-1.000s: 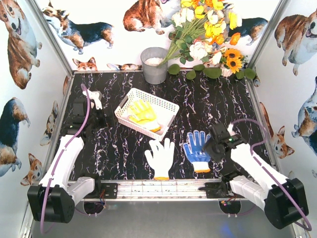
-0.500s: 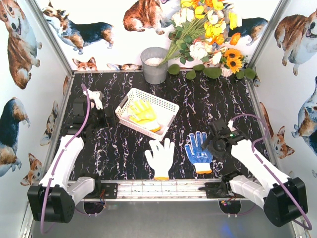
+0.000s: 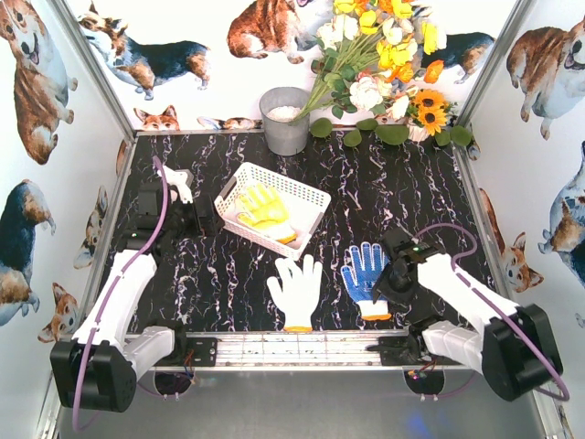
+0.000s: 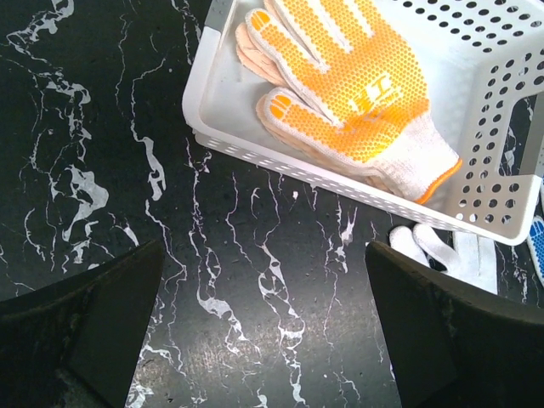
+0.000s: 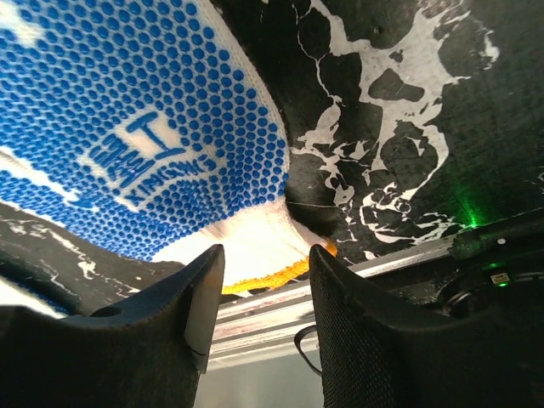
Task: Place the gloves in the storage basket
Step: Turn over the glove at the center of the board, then pick up the glove from the center of the board.
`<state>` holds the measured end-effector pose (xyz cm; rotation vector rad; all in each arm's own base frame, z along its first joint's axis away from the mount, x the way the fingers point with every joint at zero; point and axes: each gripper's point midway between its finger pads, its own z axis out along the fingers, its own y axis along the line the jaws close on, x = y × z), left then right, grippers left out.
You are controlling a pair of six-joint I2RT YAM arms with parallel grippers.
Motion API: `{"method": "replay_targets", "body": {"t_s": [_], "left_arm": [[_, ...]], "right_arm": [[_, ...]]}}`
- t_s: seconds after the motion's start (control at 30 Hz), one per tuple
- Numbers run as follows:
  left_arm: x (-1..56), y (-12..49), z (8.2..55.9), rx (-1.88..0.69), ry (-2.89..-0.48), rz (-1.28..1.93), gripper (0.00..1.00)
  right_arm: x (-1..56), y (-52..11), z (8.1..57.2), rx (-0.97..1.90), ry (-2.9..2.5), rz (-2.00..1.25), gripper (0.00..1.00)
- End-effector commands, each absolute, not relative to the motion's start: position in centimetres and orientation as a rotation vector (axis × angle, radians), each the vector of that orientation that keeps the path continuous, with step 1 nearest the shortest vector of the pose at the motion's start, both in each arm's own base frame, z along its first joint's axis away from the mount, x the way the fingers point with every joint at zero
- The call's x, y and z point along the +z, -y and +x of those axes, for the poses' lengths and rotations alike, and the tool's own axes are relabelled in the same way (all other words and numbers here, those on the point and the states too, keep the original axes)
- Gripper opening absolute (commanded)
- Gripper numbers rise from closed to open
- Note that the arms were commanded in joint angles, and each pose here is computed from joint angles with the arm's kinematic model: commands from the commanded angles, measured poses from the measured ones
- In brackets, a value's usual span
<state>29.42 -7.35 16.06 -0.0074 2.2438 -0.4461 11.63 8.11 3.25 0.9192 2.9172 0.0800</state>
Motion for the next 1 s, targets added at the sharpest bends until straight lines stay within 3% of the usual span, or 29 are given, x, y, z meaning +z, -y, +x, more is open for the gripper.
{"method": "replay_targets", "body": {"t_s": [0.0,0.3,0.53,0.73,0.97], "left_arm": [[16.1,8.1,29.5,-0.483,-2.237,0.021,0.98],[15.7,8.5,29.6,-0.501,-2.251,0.026,0.98],[15.4,8.7,29.7,-0.51,-2.262,0.028,0.98],[15.2,8.6,29.3,-0.491,-2.273,0.034,0.99],[15.4,10.3,28.9,-0.552,-2.269,0.058,0.96]], "right_arm": [[2.4,-9.1,12.2,0.14,-2.935,0.889,0.46],[2.0,-8.8,12.1,0.003,-2.981,0.808,0.52],[1.5,-12.0,13.7,0.127,-2.989,0.766,0.47],[1.1,-13.2,15.2,0.178,-2.954,0.763,0.31],[3.9,-13.0,15.8,0.195,-2.907,0.732,0.0]]}}
